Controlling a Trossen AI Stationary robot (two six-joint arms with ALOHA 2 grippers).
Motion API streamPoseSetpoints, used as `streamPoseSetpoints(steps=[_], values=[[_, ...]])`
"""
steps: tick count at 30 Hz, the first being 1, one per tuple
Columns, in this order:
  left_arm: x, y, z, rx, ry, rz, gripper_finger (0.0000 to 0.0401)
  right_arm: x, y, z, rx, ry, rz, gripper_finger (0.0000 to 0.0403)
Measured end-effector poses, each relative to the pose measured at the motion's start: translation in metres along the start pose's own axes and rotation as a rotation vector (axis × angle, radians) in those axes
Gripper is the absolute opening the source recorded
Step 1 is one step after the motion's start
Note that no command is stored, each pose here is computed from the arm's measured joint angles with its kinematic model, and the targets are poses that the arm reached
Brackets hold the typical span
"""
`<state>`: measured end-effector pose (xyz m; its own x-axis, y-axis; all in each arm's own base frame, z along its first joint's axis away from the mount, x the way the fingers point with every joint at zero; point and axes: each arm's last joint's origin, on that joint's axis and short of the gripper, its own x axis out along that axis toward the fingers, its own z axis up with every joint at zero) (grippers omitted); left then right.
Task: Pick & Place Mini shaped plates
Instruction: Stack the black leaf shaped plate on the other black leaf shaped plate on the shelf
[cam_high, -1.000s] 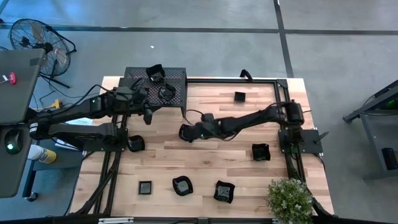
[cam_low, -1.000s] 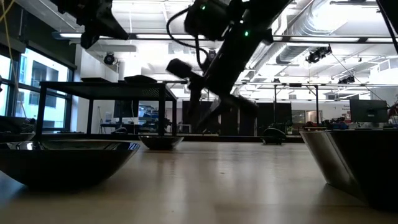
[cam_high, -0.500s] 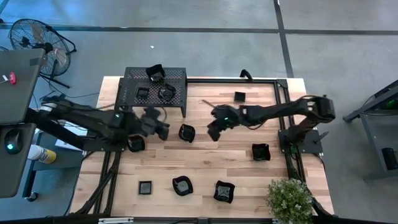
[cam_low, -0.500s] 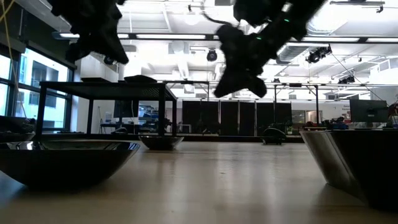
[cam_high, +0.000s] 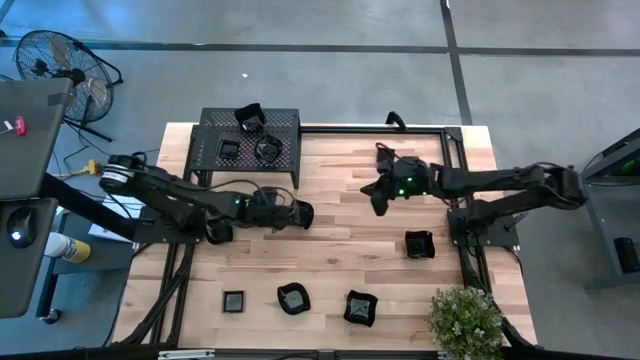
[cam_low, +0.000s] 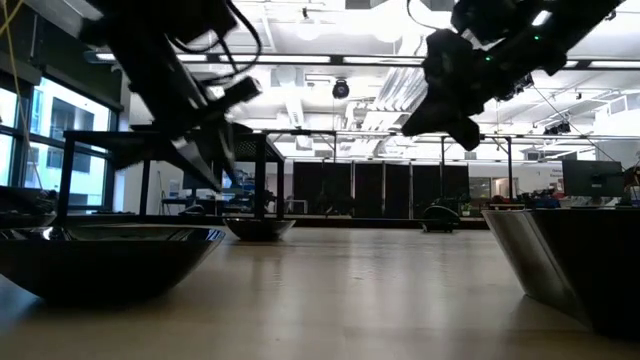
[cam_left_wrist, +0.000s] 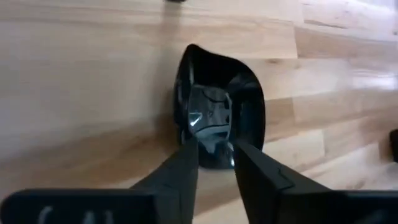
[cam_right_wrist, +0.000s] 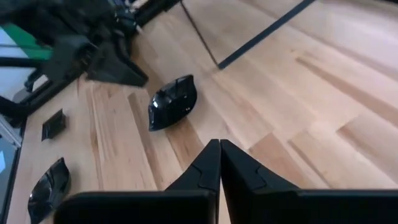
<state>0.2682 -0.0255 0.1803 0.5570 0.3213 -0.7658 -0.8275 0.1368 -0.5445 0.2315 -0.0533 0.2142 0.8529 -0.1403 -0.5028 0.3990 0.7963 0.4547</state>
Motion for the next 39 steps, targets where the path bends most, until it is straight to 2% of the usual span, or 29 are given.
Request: streamPoseSetpoints(steps=[3,5,9,19,23,26,33,39], values=[[0.015,0.003,0.005,-0.003,0.005,0.042,0.0118,-0.008,-0.003,0.002,0.003,-0.032,-0.001,0.0002],[0.022,0.008,0.008,-0.009,0.022,0.089,0.0117,-0.011,-0.004,0.004,0.007,-0.041,-0.005,0.0004],[0.030,0.010,0.011,-0.010,0.031,0.110,0.0107,-0.013,-0.004,0.005,0.006,-0.054,0.001,0.0002],[0.032,0.011,0.011,0.048,0.040,0.124,0.0028,-0.013,-0.004,0.005,-0.016,-0.055,-0.003,0.0002],[0.035,0.011,0.009,0.045,0.063,0.120,0.0014,-0.013,-0.004,0.006,-0.018,-0.060,-0.007,0.0004],[0.036,0.012,0.008,0.043,0.076,0.125,0.0024,-0.013,-0.004,0.005,-0.018,-0.061,-0.008,0.0002],[0.036,0.010,0.008,0.047,0.086,0.107,0.0078,-0.013,-0.004,0.006,-0.018,-0.071,-0.019,0.0003],[0.036,0.010,0.008,0.067,0.082,0.106,0.0076,-0.012,-0.004,0.006,-0.018,-0.072,-0.018,0.0004]])
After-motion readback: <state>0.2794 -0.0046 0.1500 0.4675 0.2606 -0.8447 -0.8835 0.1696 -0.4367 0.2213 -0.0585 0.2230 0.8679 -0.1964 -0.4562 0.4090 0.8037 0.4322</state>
